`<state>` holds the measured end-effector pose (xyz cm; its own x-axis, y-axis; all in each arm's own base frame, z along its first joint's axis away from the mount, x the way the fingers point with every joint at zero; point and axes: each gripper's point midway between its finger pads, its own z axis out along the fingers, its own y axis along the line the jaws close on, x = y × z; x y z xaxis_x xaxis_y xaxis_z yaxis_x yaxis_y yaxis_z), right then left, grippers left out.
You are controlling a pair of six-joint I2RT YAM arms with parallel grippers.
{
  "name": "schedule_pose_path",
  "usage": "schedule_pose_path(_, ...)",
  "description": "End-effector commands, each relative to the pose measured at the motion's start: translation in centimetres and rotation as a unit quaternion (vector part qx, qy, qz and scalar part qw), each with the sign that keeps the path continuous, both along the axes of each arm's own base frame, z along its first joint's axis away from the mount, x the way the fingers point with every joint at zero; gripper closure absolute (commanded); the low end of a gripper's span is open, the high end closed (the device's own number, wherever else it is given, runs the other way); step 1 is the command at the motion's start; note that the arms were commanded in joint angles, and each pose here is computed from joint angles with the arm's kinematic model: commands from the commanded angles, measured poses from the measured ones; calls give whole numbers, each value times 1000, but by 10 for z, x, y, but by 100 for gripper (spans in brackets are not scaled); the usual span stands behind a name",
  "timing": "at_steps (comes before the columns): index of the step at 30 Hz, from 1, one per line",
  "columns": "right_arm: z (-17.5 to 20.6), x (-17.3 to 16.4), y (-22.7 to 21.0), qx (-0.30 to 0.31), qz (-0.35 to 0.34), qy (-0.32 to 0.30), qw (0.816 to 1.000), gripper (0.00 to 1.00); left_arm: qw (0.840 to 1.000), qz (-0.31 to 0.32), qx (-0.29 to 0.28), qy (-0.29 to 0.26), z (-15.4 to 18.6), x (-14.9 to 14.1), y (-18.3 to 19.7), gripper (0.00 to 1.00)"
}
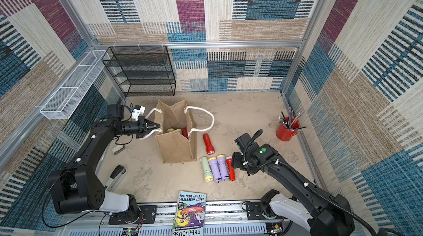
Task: Put the flashlights into the tote bags
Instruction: Pick up the flashlight from the center of the board.
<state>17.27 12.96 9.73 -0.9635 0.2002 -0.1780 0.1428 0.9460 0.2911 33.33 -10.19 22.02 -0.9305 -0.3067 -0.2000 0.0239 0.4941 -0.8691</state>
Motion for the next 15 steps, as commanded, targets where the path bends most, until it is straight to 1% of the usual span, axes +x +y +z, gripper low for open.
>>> schedule_pose_path(1, -6, 3, 16, 41, 3, 3, 999, 32, 1000, 3, 2, -7, 1, 3, 1, 100)
schedule_pose_path(7, -27, 5, 17, 20, 19, 23, 999, 37, 1000, 2, 2, -11, 2, 2, 1, 100)
schedule_pose_path(15, -46, -3, 15, 8, 29, 49, 998, 43, 1000, 1, -1, -7, 0, 3, 0, 100)
